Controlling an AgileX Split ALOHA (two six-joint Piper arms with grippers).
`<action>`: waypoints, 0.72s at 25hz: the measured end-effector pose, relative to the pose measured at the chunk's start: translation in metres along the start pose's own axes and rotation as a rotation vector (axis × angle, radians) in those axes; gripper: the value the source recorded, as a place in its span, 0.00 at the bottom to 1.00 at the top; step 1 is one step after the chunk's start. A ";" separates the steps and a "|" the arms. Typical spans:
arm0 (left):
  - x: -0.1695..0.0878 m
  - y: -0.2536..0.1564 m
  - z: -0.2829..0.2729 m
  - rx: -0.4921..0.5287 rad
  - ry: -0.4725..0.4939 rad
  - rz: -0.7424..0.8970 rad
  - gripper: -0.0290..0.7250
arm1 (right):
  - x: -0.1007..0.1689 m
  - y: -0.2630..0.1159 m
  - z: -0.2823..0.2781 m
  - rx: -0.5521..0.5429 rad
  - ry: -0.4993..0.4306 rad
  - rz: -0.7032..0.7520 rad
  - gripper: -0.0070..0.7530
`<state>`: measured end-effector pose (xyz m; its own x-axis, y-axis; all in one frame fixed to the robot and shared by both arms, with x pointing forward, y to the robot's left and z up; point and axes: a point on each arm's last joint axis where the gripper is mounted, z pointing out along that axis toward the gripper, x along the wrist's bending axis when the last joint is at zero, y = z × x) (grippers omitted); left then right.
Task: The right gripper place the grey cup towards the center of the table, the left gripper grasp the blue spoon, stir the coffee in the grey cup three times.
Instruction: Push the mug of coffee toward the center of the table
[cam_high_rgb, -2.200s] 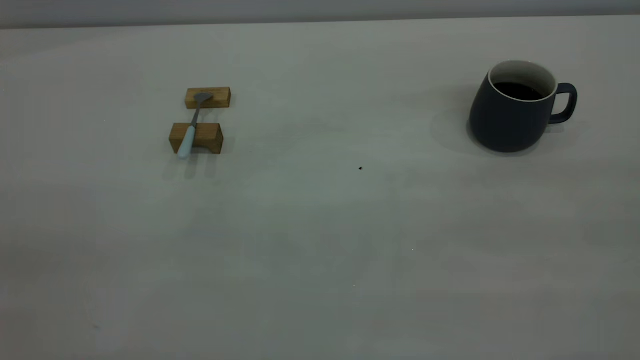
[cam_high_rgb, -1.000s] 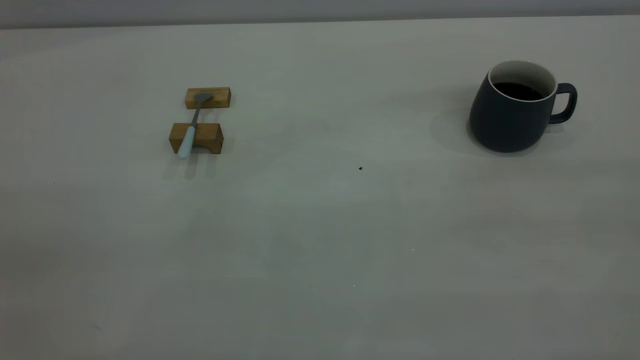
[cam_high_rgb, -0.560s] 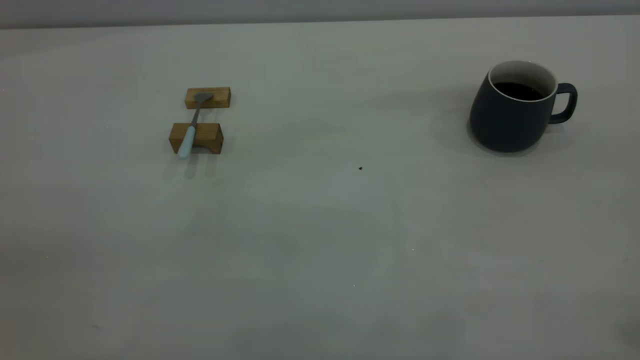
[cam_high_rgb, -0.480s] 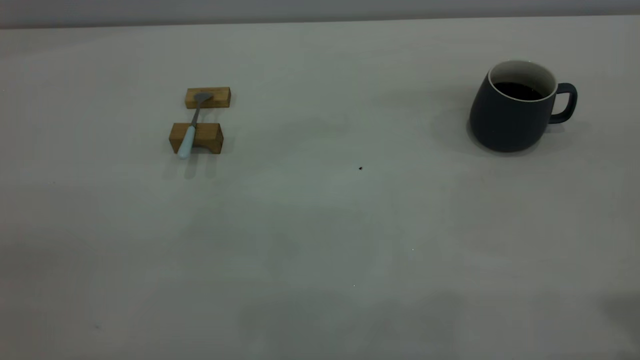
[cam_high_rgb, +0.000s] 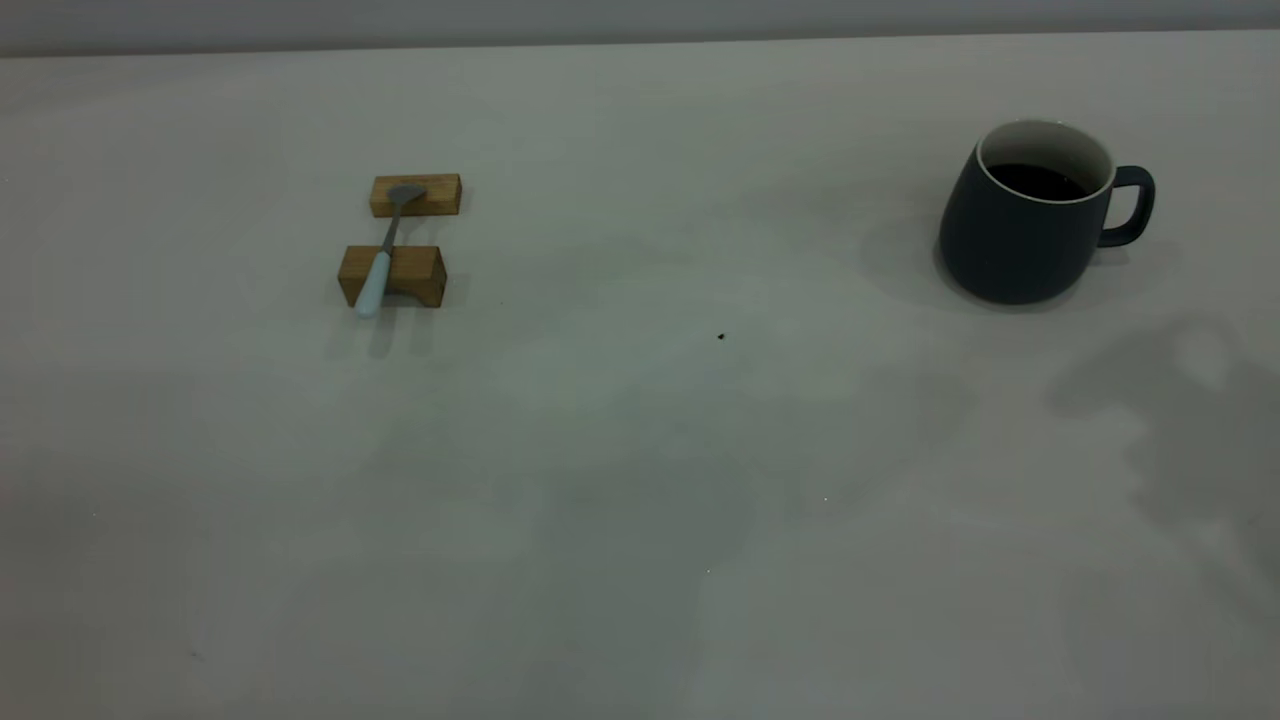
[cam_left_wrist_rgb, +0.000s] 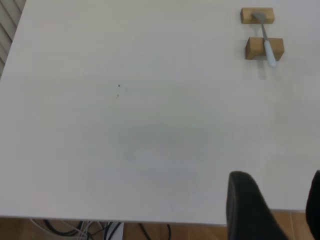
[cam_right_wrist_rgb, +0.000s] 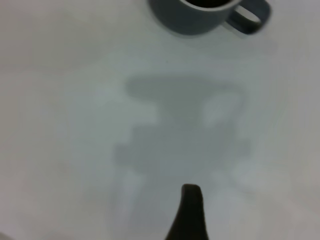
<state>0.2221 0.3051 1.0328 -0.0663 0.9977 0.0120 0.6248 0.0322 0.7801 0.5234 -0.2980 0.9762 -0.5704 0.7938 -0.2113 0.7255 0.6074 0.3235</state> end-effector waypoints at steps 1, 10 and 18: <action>0.000 0.000 0.000 0.000 0.000 0.000 0.53 | -0.004 0.005 0.010 0.011 0.011 -0.037 0.96; 0.000 0.000 0.000 0.000 0.000 0.000 0.53 | -0.029 0.035 0.087 0.063 0.074 -0.292 0.94; 0.000 0.000 0.000 0.000 0.000 0.000 0.53 | -0.034 0.051 0.150 0.107 0.102 -0.515 0.92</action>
<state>0.2221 0.3051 1.0328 -0.0663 0.9977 0.0120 0.6248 0.0322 0.7801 0.6373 -0.2898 0.8618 -0.8935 0.3884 -0.2253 0.3741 0.9214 0.1051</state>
